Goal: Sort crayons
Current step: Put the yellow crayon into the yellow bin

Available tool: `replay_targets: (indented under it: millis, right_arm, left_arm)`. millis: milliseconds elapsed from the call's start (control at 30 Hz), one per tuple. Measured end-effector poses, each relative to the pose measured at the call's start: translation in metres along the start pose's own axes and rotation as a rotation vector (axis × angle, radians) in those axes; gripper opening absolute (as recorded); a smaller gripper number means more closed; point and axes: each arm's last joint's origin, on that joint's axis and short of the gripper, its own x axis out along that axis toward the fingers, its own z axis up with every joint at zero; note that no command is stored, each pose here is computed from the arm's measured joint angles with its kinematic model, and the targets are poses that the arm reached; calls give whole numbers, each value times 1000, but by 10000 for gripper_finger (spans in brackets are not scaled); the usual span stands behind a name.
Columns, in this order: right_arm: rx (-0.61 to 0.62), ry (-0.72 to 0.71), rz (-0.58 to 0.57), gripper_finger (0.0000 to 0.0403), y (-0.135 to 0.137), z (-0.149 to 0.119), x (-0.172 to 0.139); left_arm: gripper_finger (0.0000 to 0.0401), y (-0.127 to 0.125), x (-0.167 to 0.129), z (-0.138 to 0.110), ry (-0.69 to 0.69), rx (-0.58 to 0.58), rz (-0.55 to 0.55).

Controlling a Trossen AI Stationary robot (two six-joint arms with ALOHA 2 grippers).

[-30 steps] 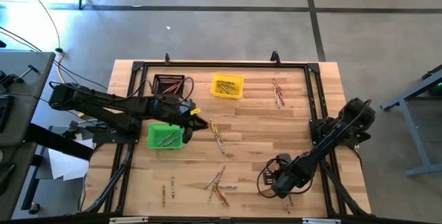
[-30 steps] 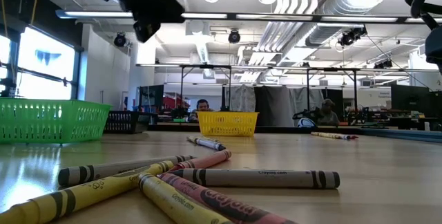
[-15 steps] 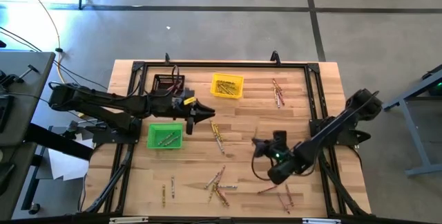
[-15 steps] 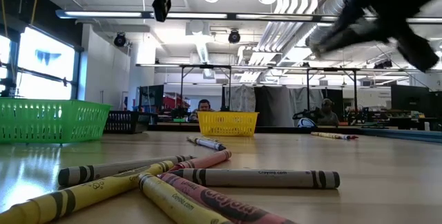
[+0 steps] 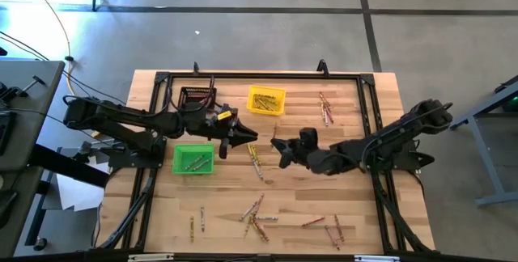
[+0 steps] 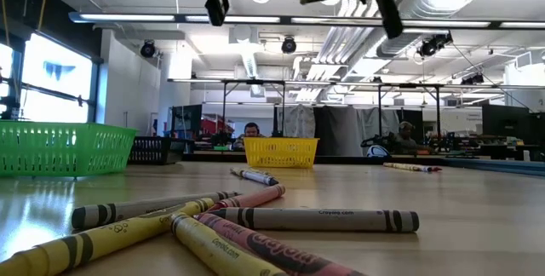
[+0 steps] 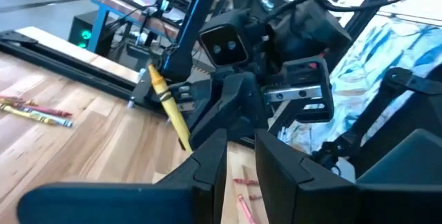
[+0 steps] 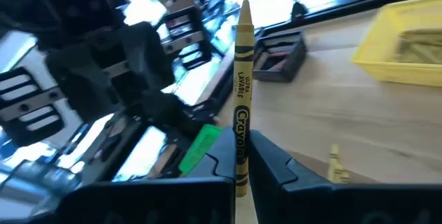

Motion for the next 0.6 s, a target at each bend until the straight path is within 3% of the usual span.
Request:
replay_targets:
  millis: [300,600]
  right_arm:
    - [-20,31,73,5,1,13,13]
    - [-39,35,115,5,-2,26,25]
  left_arm:
    - [128,7,-1,4,-13,16,2]
    - [184,21,0,7,-35,18,83]
